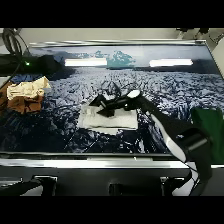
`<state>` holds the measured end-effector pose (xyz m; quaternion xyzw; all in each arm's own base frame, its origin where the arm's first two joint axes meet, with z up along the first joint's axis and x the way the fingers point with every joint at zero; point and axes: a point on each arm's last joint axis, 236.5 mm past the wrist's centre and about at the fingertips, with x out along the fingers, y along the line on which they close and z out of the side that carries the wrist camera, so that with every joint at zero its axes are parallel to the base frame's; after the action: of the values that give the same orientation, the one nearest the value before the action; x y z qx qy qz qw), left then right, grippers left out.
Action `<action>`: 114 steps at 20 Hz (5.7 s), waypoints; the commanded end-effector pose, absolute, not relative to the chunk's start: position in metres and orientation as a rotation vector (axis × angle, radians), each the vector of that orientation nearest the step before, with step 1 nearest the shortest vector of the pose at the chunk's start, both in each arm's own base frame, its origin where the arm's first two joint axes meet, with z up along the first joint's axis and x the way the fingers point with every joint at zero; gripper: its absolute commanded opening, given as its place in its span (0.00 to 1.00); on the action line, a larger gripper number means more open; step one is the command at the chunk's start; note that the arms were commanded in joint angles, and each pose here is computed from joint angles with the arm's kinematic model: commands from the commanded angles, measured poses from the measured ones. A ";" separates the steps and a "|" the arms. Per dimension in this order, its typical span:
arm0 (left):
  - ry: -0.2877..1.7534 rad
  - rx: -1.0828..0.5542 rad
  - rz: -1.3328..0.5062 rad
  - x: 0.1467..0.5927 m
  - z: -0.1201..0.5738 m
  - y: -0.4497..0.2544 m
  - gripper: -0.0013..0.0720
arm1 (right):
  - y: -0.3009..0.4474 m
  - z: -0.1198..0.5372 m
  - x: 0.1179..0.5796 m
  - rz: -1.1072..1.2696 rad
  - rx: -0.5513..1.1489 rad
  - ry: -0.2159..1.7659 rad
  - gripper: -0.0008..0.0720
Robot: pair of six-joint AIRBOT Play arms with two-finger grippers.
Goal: Fold the clothes and pants, and hang the long-sleeved shirts on hangers.
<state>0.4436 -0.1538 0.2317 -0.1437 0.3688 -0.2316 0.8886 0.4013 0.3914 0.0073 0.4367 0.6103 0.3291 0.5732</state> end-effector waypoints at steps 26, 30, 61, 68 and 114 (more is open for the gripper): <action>0.781 -0.270 -0.448 0.435 0.233 -0.143 0.05 | 0.147 0.052 0.452 0.658 0.871 1.274 0.07; 0.779 -0.262 -0.451 0.435 0.233 -0.143 0.05 | 0.004 0.118 0.459 0.327 0.830 1.118 0.08; 0.778 -0.256 -0.454 0.435 0.233 -0.143 0.05 | -0.270 0.071 0.165 -0.854 1.212 1.317 0.08; 0.777 -0.256 -0.454 0.435 0.233 -0.143 0.05 | -0.266 0.008 0.135 -0.946 1.198 1.435 0.16; 1.251 -0.053 -0.011 0.392 0.048 -0.072 0.99 | 0.002 0.063 0.413 0.041 0.301 1.462 0.98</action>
<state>0.3922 -0.0722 0.0476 -0.0247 0.5859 -0.0052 0.8100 0.4129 0.0012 0.0631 0.1371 0.6643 0.0180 0.7346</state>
